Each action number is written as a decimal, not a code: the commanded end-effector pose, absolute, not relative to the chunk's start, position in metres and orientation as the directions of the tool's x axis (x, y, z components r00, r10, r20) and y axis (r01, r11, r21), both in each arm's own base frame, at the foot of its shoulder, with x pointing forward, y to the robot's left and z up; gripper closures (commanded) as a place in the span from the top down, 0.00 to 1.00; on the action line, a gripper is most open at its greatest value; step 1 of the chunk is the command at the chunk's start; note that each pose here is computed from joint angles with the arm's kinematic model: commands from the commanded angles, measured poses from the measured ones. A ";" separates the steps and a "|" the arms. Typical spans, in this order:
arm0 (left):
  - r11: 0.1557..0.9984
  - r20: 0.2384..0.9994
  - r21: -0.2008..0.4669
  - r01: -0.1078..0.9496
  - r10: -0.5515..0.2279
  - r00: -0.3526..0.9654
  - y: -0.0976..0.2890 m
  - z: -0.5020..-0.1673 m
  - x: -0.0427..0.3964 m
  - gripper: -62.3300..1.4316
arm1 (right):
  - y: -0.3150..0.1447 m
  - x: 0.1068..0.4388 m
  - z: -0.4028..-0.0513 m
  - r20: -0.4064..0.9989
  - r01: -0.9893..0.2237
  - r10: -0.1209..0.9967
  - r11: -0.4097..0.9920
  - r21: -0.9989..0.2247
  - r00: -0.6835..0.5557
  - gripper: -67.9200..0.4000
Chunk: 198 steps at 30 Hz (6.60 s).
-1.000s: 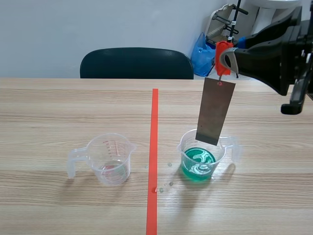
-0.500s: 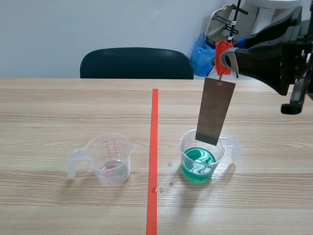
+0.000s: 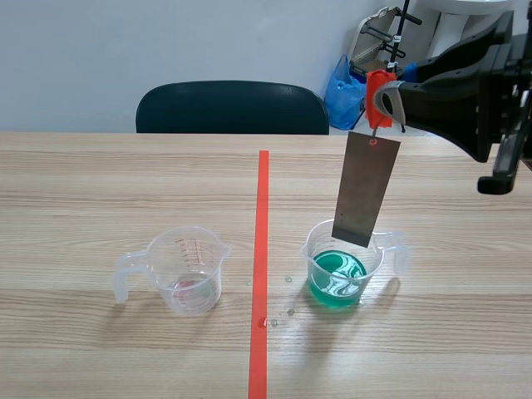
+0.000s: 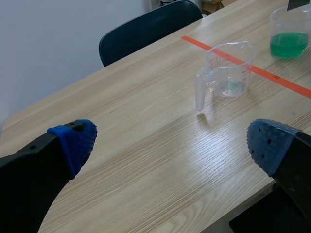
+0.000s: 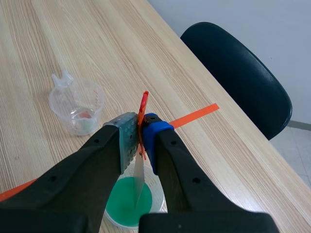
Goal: Do the redox reaction experiment
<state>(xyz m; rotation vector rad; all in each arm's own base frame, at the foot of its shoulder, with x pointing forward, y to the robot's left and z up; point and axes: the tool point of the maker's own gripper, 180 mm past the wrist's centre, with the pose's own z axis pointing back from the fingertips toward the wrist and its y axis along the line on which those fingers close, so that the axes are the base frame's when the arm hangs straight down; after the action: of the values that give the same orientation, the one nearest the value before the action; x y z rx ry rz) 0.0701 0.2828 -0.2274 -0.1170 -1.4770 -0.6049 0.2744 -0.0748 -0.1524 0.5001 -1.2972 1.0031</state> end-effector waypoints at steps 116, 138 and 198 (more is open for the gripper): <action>0.854 0.958 0.284 0.436 -0.275 -0.086 0.280 -0.215 0.071 1.00 | -0.077 0.291 -0.189 0.953 -0.794 0.303 0.579 -0.184 0.000 0.02; 0.854 0.958 0.284 0.436 -0.275 -0.086 0.280 -0.215 0.071 1.00 | -0.084 0.290 -0.242 0.951 -0.813 0.307 0.564 -0.147 0.041 0.02; 0.854 0.957 0.284 0.436 -0.280 -0.077 0.280 -0.216 0.071 1.00 | -0.084 0.290 -0.243 0.948 -0.814 0.317 0.559 -0.162 0.029 0.02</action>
<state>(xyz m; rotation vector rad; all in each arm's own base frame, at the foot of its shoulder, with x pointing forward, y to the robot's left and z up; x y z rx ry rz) 0.0699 0.2808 -0.2209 -0.1286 -1.5132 -0.6057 0.2874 -0.0831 -0.2464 0.5049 -1.2467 0.9203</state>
